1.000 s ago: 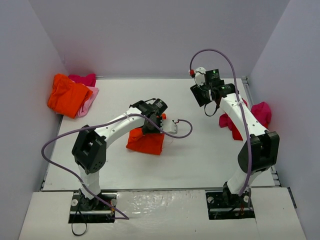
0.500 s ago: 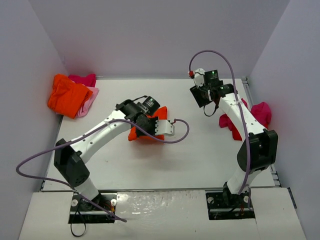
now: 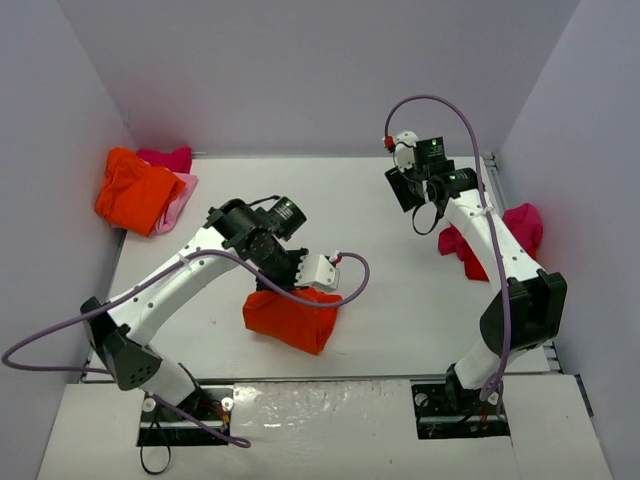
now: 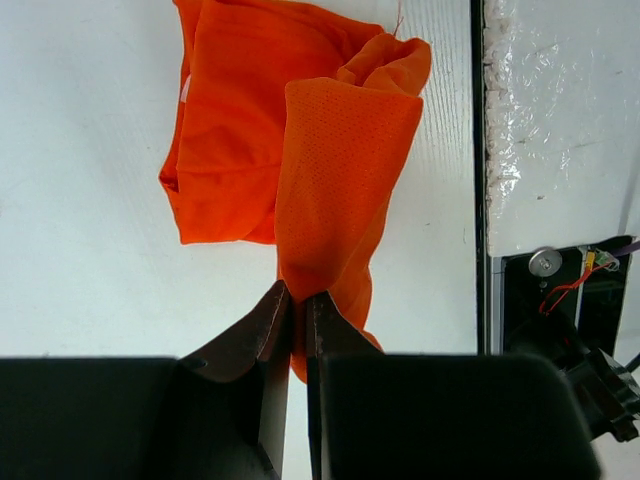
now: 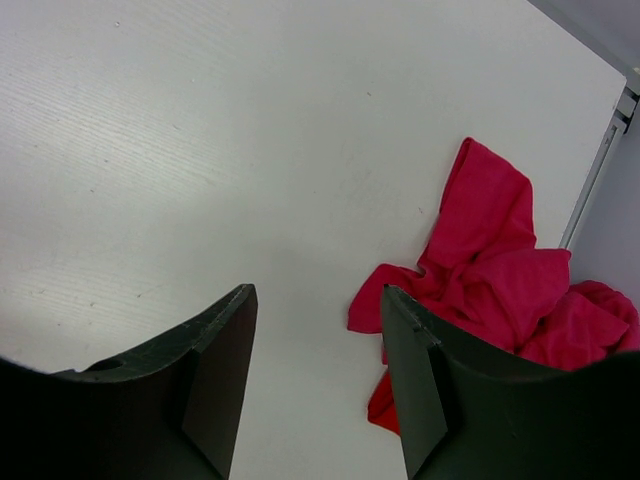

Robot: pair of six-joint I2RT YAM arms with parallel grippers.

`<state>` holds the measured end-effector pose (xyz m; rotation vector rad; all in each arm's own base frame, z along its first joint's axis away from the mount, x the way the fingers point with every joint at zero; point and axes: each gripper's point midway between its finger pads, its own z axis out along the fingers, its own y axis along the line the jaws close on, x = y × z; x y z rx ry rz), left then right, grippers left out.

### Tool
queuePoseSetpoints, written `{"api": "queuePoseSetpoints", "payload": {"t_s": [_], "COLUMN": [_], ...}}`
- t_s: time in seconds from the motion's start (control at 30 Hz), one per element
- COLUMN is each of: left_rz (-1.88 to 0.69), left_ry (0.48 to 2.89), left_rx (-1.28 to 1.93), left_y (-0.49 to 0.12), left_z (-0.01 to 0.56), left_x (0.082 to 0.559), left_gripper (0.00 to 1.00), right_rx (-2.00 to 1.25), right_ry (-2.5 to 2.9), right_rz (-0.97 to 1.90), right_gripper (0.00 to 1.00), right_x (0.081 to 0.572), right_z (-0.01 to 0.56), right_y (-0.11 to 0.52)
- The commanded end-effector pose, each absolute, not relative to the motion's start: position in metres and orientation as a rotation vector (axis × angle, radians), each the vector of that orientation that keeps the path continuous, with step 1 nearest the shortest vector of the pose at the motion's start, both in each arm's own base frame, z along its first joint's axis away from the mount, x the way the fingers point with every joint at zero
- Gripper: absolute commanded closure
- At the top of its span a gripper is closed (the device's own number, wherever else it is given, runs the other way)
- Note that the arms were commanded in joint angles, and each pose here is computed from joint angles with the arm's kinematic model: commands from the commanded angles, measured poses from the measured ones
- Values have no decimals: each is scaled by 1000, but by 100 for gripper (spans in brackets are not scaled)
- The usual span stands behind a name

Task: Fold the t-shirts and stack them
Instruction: Fold the tshirt

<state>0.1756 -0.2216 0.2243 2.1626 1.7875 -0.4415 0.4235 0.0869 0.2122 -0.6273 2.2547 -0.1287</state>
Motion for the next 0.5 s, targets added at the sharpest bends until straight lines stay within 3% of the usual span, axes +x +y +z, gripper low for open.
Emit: {"api": "queuePoseSetpoints", "payload": {"t_s": [0.0,0.47], "left_rz": [-434,-552], "left_ry": [1763,1771], "left_rx": [2237,2410], "left_y": [-234,-240], "left_z": [210,180], "left_x": [192,169], "left_gripper": [100,100], "right_rx": [-599,-634], "right_ry": [2219,2272], "right_rz": [-146,-167], "right_gripper": [50,50], "right_x": [432,427], "right_z": [226,200], "right_y": [87,83]}}
